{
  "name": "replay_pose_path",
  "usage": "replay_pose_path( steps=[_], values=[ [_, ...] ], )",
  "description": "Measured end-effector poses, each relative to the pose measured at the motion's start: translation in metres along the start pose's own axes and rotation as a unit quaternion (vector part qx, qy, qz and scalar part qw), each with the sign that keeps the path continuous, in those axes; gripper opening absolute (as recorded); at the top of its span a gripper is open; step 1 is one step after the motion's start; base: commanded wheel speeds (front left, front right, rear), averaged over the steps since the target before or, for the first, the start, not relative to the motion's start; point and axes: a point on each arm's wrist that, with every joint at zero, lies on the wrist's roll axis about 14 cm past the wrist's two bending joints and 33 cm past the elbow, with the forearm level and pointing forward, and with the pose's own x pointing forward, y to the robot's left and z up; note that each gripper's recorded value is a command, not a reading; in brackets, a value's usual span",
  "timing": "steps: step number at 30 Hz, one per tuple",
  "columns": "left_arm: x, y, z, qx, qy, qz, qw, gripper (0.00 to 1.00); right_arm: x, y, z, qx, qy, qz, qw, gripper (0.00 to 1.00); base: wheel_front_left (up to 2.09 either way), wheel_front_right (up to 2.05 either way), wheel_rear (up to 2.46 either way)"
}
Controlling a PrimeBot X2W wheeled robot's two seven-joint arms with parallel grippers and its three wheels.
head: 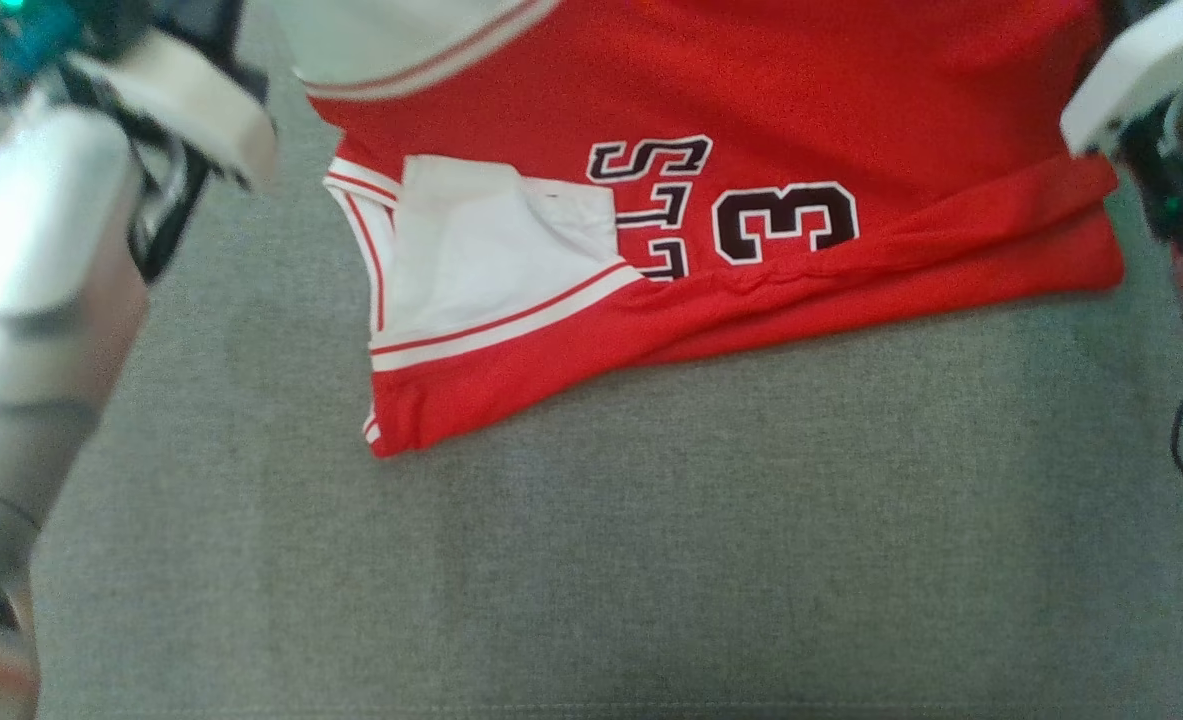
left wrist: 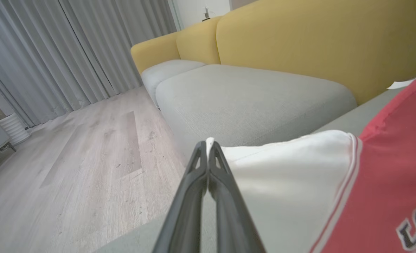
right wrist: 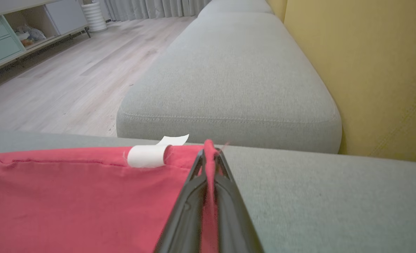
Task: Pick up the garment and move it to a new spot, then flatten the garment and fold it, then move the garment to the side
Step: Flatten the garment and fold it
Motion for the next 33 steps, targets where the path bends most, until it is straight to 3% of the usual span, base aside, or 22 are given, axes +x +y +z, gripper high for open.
replay_pose_path(
  steps=[10,19,33],
  values=[
    [-0.074,-0.028,-0.038,-0.026,0.069,-0.025,0.997,0.00,-0.046,0.001,-0.046,0.012,0.068,0.010,0.998,0.00,0.00,0.00,0.00],
    [-0.144,-0.082,-0.094,-0.051,0.199,-0.079,0.975,0.00,-0.082,0.001,-0.086,-0.022,0.155,0.034,0.987,0.00,0.00,0.00,0.00],
    [-0.173,-0.116,-0.117,-0.065,0.291,-0.121,0.947,0.00,-0.120,-0.010,-0.118,-0.061,0.259,0.053,0.962,0.00,0.00,0.00,0.00]
  ],
)
